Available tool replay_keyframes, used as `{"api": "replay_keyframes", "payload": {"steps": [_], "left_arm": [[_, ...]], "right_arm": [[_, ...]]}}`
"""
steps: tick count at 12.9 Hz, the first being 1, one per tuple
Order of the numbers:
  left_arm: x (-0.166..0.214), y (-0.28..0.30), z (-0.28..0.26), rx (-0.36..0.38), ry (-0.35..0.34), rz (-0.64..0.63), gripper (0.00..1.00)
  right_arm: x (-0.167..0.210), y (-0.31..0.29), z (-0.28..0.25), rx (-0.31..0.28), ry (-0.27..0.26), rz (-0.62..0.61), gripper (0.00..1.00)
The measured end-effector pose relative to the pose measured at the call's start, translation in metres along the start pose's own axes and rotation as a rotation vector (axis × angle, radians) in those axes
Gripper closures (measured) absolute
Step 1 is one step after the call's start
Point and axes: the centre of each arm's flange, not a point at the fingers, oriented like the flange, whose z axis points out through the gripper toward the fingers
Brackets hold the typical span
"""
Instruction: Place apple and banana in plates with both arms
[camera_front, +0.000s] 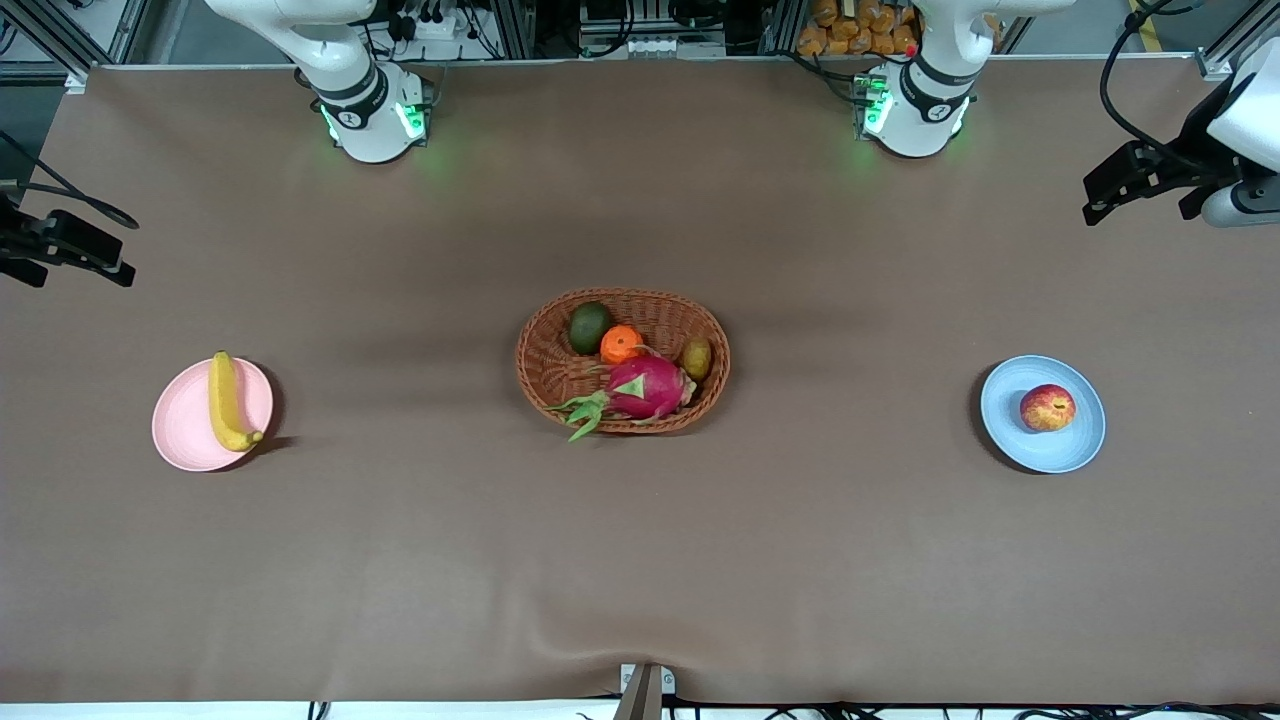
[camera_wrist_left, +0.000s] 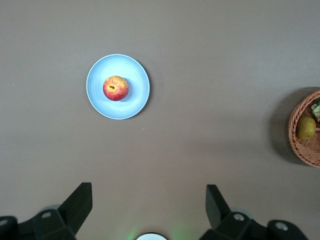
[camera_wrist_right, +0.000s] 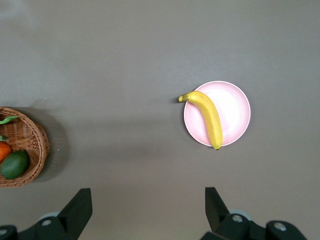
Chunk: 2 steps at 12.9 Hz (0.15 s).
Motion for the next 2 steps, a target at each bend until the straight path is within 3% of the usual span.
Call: {"api": "replay_keyframes", "payload": {"steps": [2], "left_arm": [[0.0000,0.0000,0.0000,0.000,0.000,0.000,0.00]], "right_arm": [[0.0001,-0.0020,0.0001,0.000,0.000,-0.008,0.00]]}}
